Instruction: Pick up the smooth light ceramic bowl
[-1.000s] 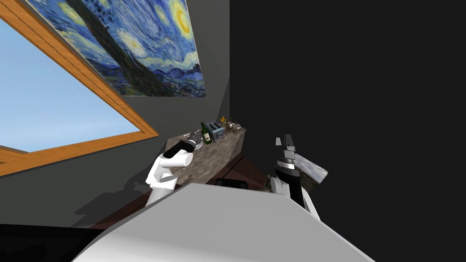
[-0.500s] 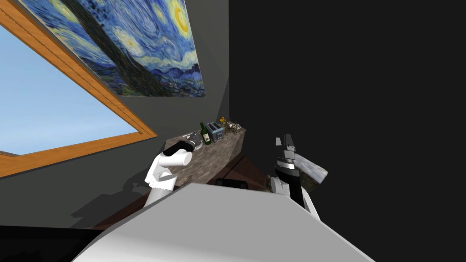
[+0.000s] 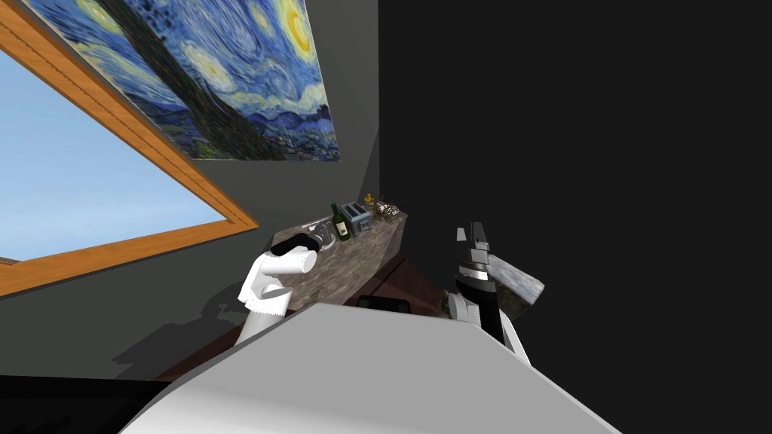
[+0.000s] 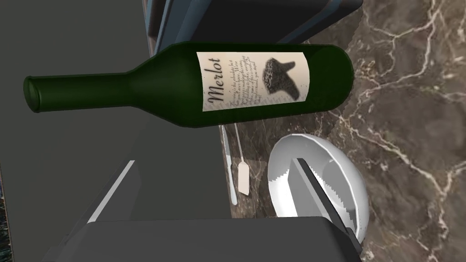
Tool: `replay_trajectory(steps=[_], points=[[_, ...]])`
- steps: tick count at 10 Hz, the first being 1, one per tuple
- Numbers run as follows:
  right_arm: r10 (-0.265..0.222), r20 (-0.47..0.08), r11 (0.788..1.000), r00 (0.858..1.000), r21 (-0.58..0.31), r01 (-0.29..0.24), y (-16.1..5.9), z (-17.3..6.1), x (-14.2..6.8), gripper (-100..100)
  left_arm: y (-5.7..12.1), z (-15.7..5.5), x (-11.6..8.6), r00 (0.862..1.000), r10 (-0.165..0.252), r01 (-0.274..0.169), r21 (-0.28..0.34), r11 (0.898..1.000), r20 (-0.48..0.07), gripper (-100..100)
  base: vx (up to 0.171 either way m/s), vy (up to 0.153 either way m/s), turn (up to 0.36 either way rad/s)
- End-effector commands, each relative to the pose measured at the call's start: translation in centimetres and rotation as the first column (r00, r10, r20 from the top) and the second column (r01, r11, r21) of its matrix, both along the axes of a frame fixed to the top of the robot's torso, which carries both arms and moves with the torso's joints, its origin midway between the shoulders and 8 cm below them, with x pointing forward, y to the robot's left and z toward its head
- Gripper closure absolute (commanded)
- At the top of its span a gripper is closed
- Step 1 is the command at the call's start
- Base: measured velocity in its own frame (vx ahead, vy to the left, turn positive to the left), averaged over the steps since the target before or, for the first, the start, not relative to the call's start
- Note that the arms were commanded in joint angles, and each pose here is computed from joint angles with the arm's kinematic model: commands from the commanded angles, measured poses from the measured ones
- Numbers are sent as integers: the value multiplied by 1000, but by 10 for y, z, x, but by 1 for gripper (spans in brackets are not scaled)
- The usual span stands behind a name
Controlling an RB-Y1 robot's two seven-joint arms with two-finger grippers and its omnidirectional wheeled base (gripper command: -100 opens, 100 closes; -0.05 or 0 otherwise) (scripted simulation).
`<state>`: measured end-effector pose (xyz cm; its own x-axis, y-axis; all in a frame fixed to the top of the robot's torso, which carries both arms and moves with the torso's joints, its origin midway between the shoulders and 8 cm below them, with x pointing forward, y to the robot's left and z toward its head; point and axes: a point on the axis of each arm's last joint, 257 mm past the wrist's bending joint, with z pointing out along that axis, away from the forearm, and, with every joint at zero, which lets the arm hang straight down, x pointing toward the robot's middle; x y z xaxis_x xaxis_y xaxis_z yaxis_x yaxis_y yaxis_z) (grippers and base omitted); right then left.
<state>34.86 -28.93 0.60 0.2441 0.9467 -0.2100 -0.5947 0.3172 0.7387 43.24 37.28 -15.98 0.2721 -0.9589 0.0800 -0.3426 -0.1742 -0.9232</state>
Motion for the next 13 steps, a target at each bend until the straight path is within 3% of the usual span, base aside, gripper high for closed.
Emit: replay_trajectory(steps=[1, 7, 12, 13], points=[[0, 0, 1000, 1000, 0, 0, 0, 0, 0, 0, 2, -9, -4, 999, 6, -6, -7, 1000, -44, -100, 19, 24, -7], [0, 0, 1000, 1000, 0, 0, 0, 0, 0, 0, 11, -42, -21, 980, 24, -30, -25, 999, -198, -100, 17, 25, -9], [0, 0, 1000, 1000, 0, 0, 0, 0, 0, 0, 16, -71, -43, 942, 34, -51, -43, 998, -334, -100, 18, 30, -7], [0, 0, 1000, 1000, 0, 0, 0, 0, 0, 0, 18, -78, -49, 929, 36, -57, -47, 997, -369, -100, 16, 32, -7]])
